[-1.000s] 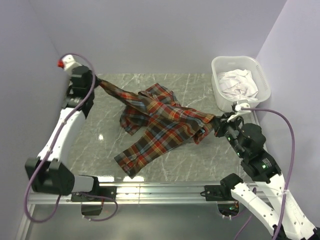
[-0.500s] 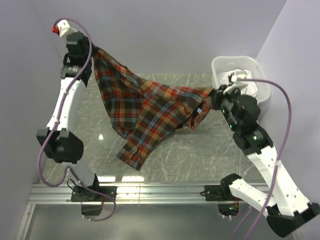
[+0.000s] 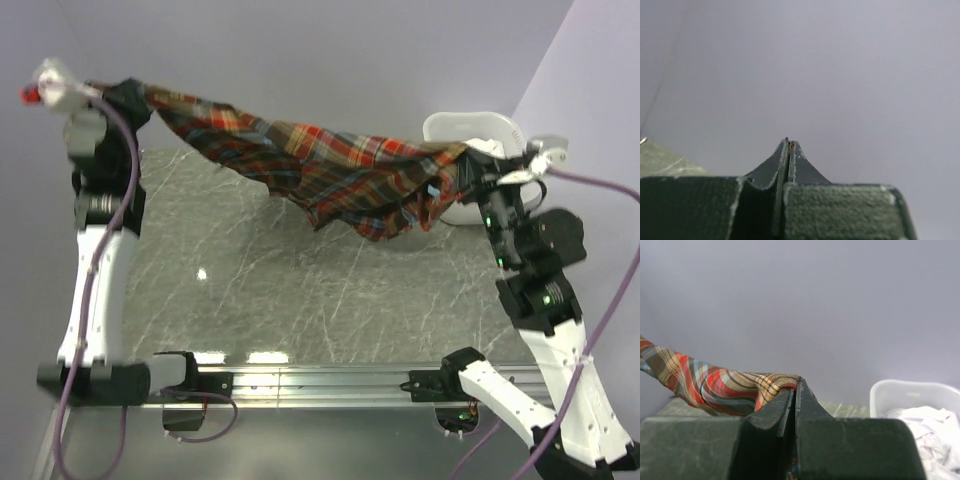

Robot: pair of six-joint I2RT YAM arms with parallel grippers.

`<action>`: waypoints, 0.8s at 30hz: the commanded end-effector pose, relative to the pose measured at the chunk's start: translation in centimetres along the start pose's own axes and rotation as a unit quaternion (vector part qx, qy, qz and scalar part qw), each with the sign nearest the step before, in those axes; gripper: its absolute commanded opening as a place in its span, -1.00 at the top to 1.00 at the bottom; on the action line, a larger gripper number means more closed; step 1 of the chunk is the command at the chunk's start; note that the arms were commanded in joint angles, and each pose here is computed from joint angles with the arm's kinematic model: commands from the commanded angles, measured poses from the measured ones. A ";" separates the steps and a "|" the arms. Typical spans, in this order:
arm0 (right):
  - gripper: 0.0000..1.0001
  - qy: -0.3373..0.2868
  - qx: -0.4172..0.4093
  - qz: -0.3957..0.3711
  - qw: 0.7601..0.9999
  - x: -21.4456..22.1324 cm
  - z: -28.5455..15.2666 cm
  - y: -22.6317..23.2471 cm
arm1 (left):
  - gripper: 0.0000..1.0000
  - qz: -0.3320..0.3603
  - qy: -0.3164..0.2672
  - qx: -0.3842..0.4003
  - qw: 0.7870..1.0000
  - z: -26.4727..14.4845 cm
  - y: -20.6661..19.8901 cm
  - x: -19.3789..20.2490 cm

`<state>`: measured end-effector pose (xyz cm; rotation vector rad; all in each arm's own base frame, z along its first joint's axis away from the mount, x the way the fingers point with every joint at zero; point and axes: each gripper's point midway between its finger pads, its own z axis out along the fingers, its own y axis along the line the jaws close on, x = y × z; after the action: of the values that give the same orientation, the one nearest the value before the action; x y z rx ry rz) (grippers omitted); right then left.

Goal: Fold and stack the long sleeve shirts
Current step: Flatten the shirt out

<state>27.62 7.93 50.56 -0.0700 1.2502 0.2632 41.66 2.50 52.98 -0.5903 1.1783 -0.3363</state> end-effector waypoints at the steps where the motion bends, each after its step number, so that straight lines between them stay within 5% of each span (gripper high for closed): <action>1: 1.00 0.016 -0.027 0.021 0.999 2.6 -1.8 0.7 | 0.99 -0.010 -0.005 -0.059 0.998 -3.4 5.2 2.7; 7: 1.00 0.135 -0.025 0.088 0.987 12.1 -6.1 0.9 | 0.93 -0.043 0.108 -0.191 0.975 -12.5 16.4 14.7; 12: 1.00 0.192 0.018 0.097 0.976 16.8 -8.1 -0.5 | 0.92 -0.034 0.163 -0.216 0.962 -16.4 19.6 18.9; 19: 1.00 0.250 0.103 0.096 0.958 20.8 -4.0 -2.4 | 0.92 0.002 0.226 -0.215 0.950 -14.1 19.4 21.5; 24: 1.00 0.259 0.156 0.083 0.950 20.1 2.8 -4.4 | 0.92 0.038 0.232 -0.184 0.954 -10.0 17.1 20.3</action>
<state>33.47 8.67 26.91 0.1485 1.9411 0.2335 36.33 2.89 19.61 -0.9212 1.8161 -0.1615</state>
